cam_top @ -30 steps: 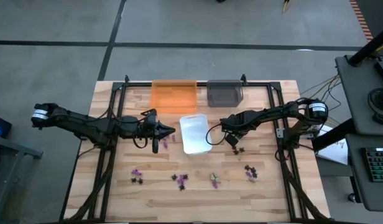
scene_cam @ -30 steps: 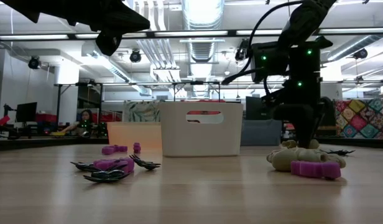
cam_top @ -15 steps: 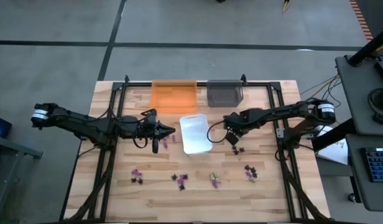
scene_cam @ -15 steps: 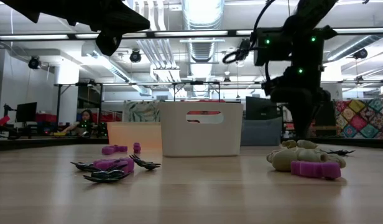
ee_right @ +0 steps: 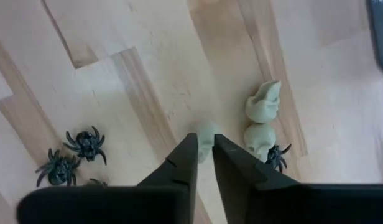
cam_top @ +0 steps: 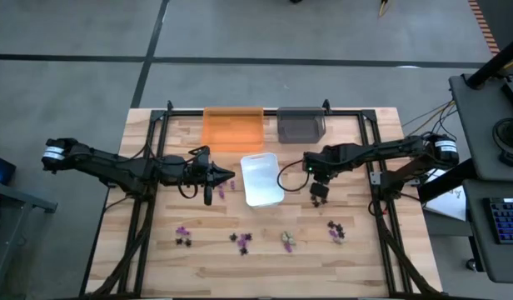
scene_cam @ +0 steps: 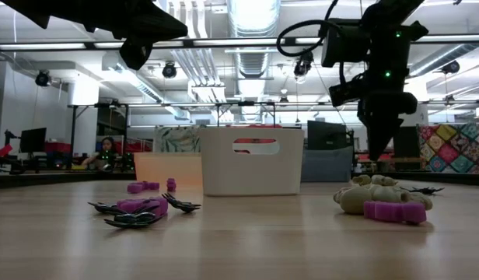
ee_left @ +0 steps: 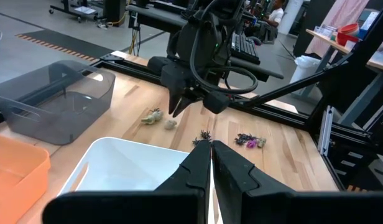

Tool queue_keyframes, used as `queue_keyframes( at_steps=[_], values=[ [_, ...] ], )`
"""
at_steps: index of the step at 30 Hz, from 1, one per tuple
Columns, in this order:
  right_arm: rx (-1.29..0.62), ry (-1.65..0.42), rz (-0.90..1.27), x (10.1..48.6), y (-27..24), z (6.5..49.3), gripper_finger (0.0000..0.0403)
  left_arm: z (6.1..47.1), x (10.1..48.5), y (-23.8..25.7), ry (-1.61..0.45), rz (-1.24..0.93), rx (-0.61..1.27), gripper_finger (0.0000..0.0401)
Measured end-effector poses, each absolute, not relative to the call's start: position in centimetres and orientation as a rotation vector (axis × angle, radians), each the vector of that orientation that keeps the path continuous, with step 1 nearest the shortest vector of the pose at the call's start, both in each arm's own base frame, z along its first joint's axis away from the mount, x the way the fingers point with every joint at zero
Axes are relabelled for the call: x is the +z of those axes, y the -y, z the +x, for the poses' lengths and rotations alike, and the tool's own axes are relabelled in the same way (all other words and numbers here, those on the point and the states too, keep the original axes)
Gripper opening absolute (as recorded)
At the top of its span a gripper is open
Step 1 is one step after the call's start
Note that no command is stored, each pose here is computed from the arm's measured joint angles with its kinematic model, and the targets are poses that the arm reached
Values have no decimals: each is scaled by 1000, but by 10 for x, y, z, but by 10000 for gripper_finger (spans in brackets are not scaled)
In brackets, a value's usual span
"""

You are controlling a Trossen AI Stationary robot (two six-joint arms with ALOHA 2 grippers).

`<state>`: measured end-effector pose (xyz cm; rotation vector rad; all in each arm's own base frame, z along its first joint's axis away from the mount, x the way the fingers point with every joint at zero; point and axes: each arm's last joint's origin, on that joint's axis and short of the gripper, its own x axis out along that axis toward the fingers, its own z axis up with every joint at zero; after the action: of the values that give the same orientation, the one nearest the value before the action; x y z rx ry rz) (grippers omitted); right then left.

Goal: Sort Halloween decoration
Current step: Put the white skull toy into the white bin

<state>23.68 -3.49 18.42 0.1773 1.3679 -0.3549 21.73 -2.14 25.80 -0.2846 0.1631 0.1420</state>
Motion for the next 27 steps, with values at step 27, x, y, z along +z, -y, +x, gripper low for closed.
queue_keyframes(
  at_steps=[27],
  values=[
    [-196, -1447, -102, 171, 35, 229, 187, 217, 257, 21, -171, -260, 141, 0]
  ],
)
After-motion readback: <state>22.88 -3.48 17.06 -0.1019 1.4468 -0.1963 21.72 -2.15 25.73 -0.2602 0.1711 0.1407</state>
